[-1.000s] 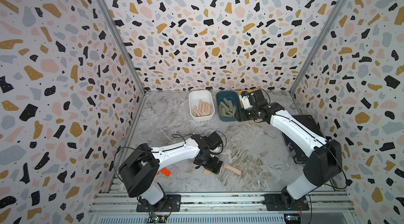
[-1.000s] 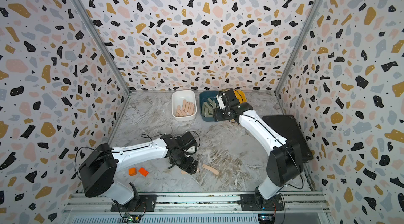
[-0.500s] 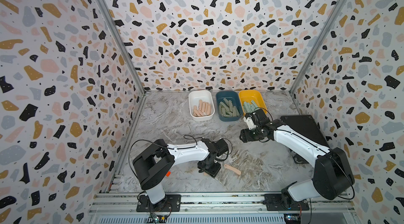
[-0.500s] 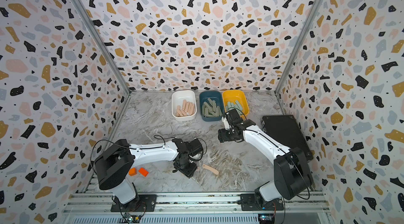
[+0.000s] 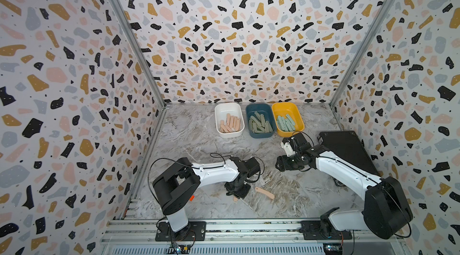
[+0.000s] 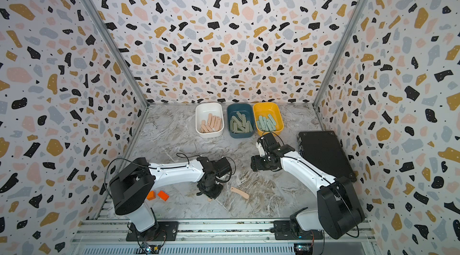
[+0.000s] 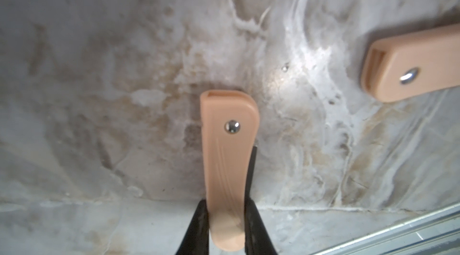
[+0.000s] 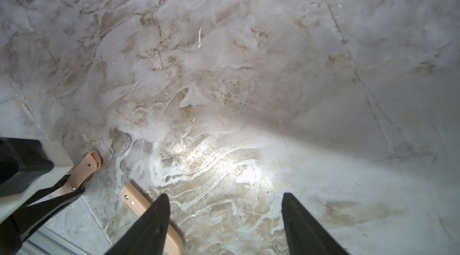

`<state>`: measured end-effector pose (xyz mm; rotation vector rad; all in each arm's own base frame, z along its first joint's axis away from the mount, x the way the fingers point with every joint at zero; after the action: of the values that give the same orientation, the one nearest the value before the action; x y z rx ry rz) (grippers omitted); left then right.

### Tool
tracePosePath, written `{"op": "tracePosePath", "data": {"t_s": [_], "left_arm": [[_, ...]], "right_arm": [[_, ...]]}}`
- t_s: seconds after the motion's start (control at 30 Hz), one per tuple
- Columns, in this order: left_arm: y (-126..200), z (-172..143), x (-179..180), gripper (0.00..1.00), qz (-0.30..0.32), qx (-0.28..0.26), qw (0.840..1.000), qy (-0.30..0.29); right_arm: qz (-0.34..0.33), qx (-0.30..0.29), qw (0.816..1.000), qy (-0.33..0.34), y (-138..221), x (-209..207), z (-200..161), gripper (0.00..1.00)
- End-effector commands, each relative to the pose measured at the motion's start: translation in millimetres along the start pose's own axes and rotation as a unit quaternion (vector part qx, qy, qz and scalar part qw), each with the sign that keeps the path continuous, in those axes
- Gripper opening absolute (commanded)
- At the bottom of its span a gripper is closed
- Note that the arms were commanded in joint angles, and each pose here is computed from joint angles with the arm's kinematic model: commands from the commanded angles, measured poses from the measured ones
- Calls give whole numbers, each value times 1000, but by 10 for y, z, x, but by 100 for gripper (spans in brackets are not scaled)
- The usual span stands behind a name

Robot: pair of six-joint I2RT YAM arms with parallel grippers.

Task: Place the fruit knives into the storage box by color
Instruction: Pick up the fruit knife from the center of the board, then place the fruit knife in the storage box.

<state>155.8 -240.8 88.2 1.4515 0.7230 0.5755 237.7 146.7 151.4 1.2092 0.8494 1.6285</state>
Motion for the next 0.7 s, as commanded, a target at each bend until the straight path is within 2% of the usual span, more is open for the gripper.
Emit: {"op": "tracePosePath", "data": {"t_s": [0.0,0.13,0.37,0.47,0.67], "left_arm": [[318,229,177,6,-4,-53,997,52],[738,530,582,5,2,-120,985,125],[1119,1094,1592,0,40,-155,959,234],[1197,1363,1922,1,52,-159,953,252],[1210,1852,2311,1,98,-168,951,240]], "right_arm": [[16,-6,1000,-7,90,33,-23,73],[47,7,999,-17,-14,51,-92,73],[70,39,997,-16,-167,84,-239,73],[47,45,998,25,-187,161,-371,72],[-18,50,992,111,-290,279,-684,70]]}}
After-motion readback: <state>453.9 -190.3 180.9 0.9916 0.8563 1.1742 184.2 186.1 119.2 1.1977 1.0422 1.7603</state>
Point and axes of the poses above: each gripper's point midway between its finger pads, its own y axis back along the fingers, its own x axis along the line the jaws close on, z = x × y, the point moved 7 cm from there along y, back along the fingers, and after that the axes turned 9 degrees about -y, right-handed, at the moved point
